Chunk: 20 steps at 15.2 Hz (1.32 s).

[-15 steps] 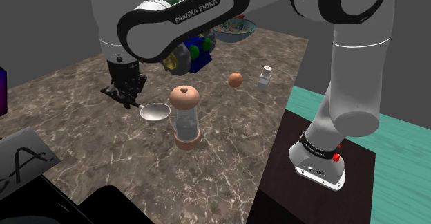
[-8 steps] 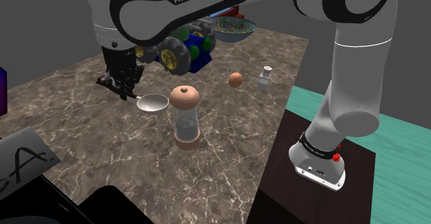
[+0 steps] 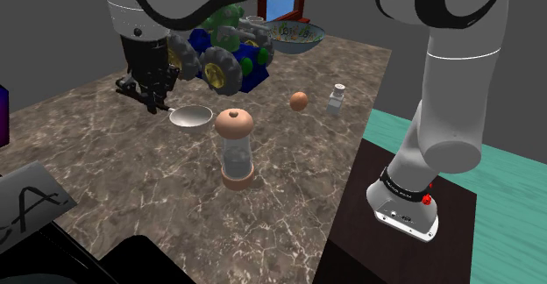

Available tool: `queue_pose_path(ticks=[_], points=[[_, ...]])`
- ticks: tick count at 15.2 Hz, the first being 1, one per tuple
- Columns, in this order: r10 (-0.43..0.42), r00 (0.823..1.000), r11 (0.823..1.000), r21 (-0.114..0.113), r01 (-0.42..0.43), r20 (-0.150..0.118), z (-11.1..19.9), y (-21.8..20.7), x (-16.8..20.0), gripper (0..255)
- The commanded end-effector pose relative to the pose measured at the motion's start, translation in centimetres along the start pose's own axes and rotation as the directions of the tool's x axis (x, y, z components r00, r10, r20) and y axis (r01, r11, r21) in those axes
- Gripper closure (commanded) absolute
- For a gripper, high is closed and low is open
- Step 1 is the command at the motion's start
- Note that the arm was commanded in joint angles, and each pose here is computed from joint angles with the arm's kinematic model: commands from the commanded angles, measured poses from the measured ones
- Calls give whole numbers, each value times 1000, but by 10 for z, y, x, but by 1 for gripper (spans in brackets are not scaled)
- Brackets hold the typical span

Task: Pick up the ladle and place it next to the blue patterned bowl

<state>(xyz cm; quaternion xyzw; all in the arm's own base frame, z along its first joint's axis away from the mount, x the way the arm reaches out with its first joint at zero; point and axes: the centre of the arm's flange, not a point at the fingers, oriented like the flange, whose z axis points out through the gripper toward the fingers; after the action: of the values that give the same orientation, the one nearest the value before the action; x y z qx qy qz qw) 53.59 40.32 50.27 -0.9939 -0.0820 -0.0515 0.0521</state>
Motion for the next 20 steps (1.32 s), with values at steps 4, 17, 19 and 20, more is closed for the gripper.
queue_pose_path(ticks=[4,17,19,20], points=[[0,1000,1000,0,0,0,-27,-3,3,255],[0,1000,1000,0,0,0,-77,42,-12,255],[0,1000,1000,0,0,0,-80,66,-22,255],[0,1000,1000,0,0,0,-82,78,-27,255]])
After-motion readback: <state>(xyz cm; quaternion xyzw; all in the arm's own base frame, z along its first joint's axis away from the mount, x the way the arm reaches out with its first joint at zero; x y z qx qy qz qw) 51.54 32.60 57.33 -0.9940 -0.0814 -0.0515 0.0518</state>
